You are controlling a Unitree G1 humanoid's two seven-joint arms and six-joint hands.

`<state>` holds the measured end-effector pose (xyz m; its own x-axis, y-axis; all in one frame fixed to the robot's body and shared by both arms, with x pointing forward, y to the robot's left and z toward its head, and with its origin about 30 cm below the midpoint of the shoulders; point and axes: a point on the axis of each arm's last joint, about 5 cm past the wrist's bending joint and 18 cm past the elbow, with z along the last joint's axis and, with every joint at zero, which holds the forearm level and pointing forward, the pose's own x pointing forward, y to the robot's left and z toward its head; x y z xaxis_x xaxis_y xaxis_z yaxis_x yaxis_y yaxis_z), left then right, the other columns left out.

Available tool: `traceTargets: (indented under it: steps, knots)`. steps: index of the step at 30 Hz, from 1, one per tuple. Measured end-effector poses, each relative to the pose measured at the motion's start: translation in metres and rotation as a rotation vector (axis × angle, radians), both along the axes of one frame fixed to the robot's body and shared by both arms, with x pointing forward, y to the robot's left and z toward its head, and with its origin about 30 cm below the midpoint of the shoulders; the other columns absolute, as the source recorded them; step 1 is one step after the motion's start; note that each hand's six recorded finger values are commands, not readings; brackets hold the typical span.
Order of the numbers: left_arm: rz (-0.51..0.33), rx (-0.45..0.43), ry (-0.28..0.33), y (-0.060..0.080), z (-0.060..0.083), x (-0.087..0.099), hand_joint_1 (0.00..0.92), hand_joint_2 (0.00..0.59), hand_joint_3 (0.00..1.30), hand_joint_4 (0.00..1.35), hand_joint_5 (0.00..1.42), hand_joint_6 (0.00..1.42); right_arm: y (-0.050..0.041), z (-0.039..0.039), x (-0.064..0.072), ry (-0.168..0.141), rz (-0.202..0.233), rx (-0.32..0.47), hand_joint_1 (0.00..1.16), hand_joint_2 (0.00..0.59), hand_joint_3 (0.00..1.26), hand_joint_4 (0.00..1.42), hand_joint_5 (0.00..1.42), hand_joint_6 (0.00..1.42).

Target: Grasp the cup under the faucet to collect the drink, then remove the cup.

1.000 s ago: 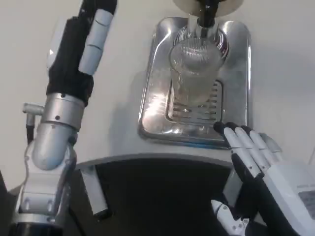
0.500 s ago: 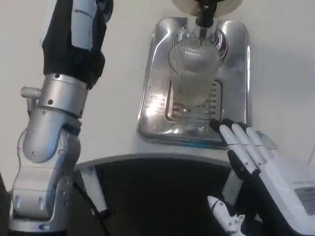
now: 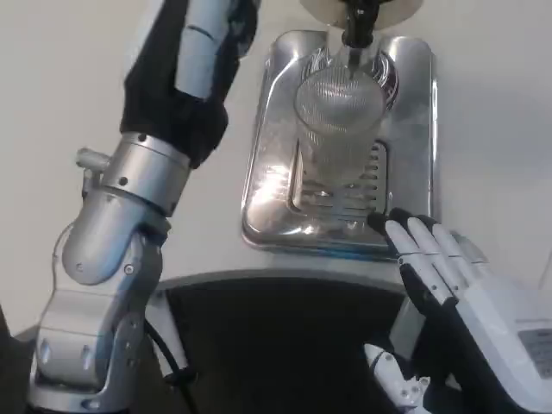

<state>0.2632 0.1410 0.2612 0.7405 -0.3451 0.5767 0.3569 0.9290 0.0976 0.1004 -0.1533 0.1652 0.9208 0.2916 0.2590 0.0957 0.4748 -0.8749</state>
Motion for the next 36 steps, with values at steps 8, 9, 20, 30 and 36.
traceTargets:
  steps: [8, 9, 20, 30, 36]
  knots:
    - [-0.036, 0.021, -0.001, -0.005, -0.002, -0.001, 0.0, 0.192, 0.0, 0.0, 0.0, 0.0, -0.0007, -0.0001, 0.0, 0.002, -0.005, -0.001, 0.35, 0.559, 0.06, 0.0, 0.0, 0.02]
    - [-0.036, 0.024, 0.004, -0.005, -0.004, -0.001, 0.0, 0.194, 0.0, 0.0, 0.0, 0.0, -0.0008, -0.0003, 0.0, 0.004, -0.006, -0.001, 0.35, 0.559, 0.06, 0.0, 0.0, 0.02]
    - [-0.086, 0.083, -0.009, -0.011, -0.006, -0.005, 0.0, 0.211, 0.0, 0.0, 0.0, 0.0, 0.0014, -0.0037, -0.014, 0.049, -0.011, 0.002, 0.35, 0.559, 0.06, 0.0, 0.0, 0.02]
    - [-0.091, 0.171, -0.022, -0.012, -0.005, -0.005, 0.0, 0.221, 0.0, 0.0, 0.0, 0.0, 0.004, -0.0038, -0.022, 0.054, -0.008, 0.018, 0.35, 0.559, 0.06, 0.0, 0.0, 0.02]
    - [-0.094, 0.207, -0.041, -0.012, -0.001, -0.005, 0.0, 0.231, 0.0, 0.0, 0.0, 0.0, 0.0059, -0.0048, -0.022, 0.045, -0.009, 0.02, 0.35, 0.559, 0.06, 0.0, 0.0, 0.03]
